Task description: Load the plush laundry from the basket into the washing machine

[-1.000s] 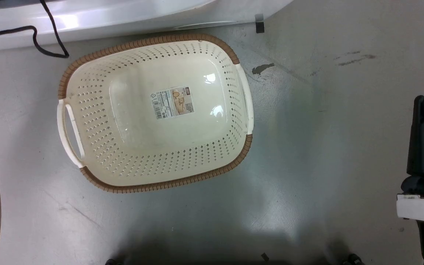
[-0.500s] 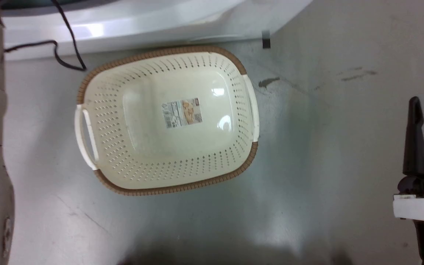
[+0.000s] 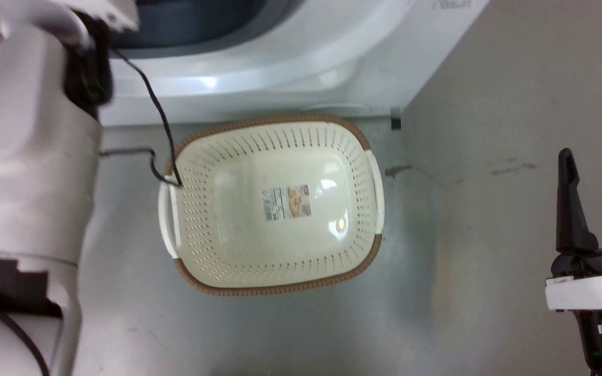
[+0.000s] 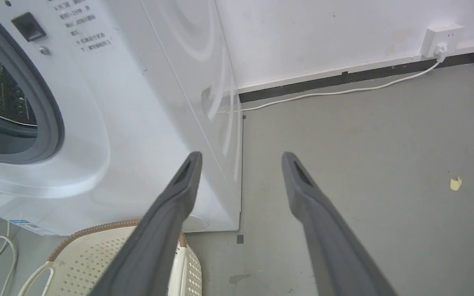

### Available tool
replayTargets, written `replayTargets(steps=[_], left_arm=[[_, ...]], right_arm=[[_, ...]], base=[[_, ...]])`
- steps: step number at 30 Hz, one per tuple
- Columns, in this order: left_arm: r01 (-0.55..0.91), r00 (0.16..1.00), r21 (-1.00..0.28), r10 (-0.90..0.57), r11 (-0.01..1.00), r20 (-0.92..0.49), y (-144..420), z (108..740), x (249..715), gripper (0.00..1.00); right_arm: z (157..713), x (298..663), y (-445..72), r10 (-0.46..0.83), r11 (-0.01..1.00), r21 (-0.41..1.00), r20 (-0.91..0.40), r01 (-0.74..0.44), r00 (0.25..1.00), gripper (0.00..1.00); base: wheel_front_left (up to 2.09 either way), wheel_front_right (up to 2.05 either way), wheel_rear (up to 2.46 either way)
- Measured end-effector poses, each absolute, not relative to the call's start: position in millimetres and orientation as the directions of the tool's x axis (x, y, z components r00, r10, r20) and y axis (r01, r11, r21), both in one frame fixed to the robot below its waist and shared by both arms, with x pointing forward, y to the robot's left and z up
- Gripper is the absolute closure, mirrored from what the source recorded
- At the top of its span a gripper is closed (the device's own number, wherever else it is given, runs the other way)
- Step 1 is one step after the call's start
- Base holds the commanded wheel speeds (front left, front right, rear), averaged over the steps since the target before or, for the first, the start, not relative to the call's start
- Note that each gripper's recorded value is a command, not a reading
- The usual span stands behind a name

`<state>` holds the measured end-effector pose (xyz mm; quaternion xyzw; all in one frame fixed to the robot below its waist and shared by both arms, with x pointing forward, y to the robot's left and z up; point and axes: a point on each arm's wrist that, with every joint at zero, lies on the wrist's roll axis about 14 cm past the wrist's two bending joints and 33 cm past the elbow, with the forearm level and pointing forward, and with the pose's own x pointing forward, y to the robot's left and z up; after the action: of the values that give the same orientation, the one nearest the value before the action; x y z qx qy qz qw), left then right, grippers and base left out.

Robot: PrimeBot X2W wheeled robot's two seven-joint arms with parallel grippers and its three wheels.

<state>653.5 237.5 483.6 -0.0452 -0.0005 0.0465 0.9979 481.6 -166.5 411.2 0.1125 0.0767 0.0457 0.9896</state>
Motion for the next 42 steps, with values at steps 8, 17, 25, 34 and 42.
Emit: replayTargets(steps=[8, 17, 25, 34, 42], left_arm=[[-0.076, 0.997, -0.064, 0.075, 0.995, -0.019, 232.3, 489.7, 606.0, 0.00], [-0.050, 0.998, -0.049, 0.049, 0.998, -0.034, 222.1, 495.6, 556.5, 0.00], [-0.033, 0.999, -0.068, 0.032, 0.997, -0.014, 217.3, 508.9, 516.2, 0.00], [-0.049, 0.999, -0.105, 0.051, 0.993, 0.019, 220.8, 521.6, 468.8, 0.00], [-0.049, 0.996, -0.114, 0.057, 0.992, 0.064, 220.8, 533.0, 433.0, 0.00]], right_arm=[[442.7, 477.5, -157.5, 0.128, 0.965, 0.239, -0.079, -0.106, 0.989, 0.00], [475.6, 462.4, -151.8, 0.137, 0.961, 0.245, -0.020, -0.128, 0.990, 0.00], [497.4, 441.1, -151.9, 0.137, 0.961, 0.240, 0.013, -0.136, 0.991, 0.00], [511.8, 414.2, -146.7, 0.154, 0.957, 0.242, 0.032, -0.158, 0.987, 0.00], [523.7, 395.2, -144.5, 0.163, 0.957, 0.233, 0.060, -0.172, 0.985, 0.00]], base=[[0.00, 0.00, 0.00], [0.00, 0.00, 0.00], [0.00, 0.00, 0.00], [0.00, 0.00, 0.00], [0.00, 0.00, 0.00]])
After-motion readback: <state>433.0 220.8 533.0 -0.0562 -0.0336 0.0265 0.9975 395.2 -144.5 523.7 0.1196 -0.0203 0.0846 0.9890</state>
